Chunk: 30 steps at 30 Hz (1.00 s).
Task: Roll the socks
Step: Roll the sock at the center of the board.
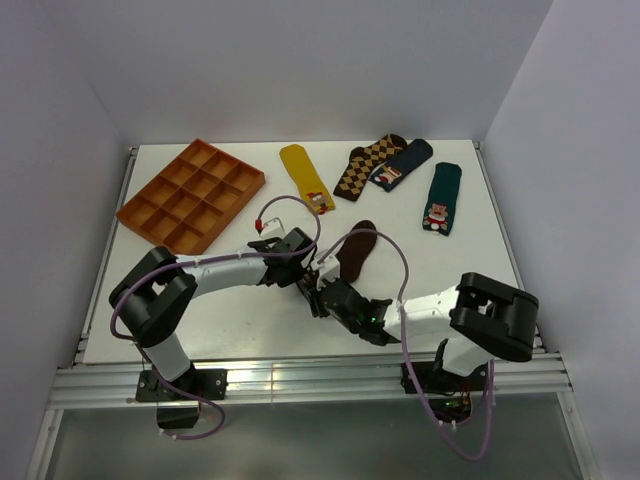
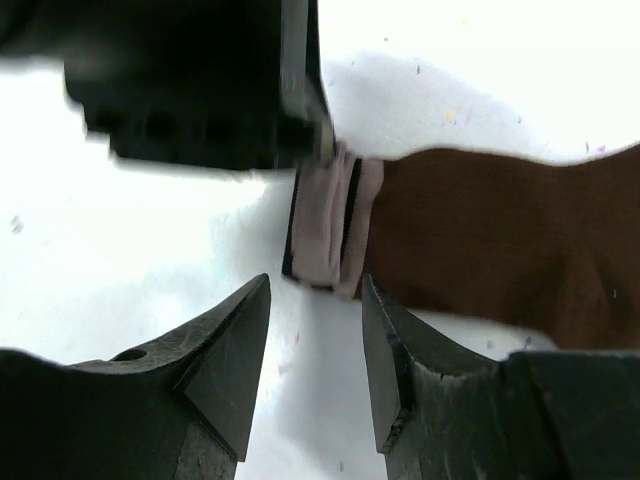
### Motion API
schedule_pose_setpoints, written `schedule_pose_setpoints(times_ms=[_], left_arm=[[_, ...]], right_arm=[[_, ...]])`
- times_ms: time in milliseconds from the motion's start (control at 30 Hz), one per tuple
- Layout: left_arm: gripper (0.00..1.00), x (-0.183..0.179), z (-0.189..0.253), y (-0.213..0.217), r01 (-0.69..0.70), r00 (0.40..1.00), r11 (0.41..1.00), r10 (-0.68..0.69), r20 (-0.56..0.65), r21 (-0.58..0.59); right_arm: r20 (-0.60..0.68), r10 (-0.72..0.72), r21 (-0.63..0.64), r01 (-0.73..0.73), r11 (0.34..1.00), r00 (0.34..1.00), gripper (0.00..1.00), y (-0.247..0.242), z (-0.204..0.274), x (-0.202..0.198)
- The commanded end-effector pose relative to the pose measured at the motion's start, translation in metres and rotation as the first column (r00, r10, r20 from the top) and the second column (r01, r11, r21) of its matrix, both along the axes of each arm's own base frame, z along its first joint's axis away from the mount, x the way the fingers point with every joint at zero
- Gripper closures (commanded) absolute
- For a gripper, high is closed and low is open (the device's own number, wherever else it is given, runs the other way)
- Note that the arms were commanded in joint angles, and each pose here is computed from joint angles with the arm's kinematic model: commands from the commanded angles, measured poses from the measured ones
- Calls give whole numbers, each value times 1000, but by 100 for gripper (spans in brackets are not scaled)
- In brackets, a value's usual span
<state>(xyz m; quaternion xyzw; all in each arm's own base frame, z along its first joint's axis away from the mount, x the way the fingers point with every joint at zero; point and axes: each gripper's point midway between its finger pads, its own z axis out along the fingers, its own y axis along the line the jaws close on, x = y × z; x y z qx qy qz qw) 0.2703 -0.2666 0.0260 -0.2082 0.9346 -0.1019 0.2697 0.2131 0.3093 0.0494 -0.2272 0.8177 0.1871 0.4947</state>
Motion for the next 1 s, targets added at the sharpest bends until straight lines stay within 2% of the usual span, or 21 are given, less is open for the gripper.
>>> schedule_pose_setpoints(times_ms=[0, 267, 600, 967], left_arm=[[100, -17, -13, 7, 24, 998, 999, -22, -54, 32], [100, -20, -15, 3, 30, 997, 999, -29, -77, 19], [100, -20, -12, -2, 35, 995, 999, -35, -94, 6], [100, -25, -11, -3, 34, 994, 999, -36, -102, -21]], right_arm=[[70, -4, 141, -6, 990, 998, 51, 0, 27, -5], [108, -70, 209, 46, 977, 992, 51, -15, 40, -5], [201, 23, 49, -33, 998, 979, 48, 16, 33, -20], [216, 24, -52, -13, 999, 976, 47, 29, 15, -11]])
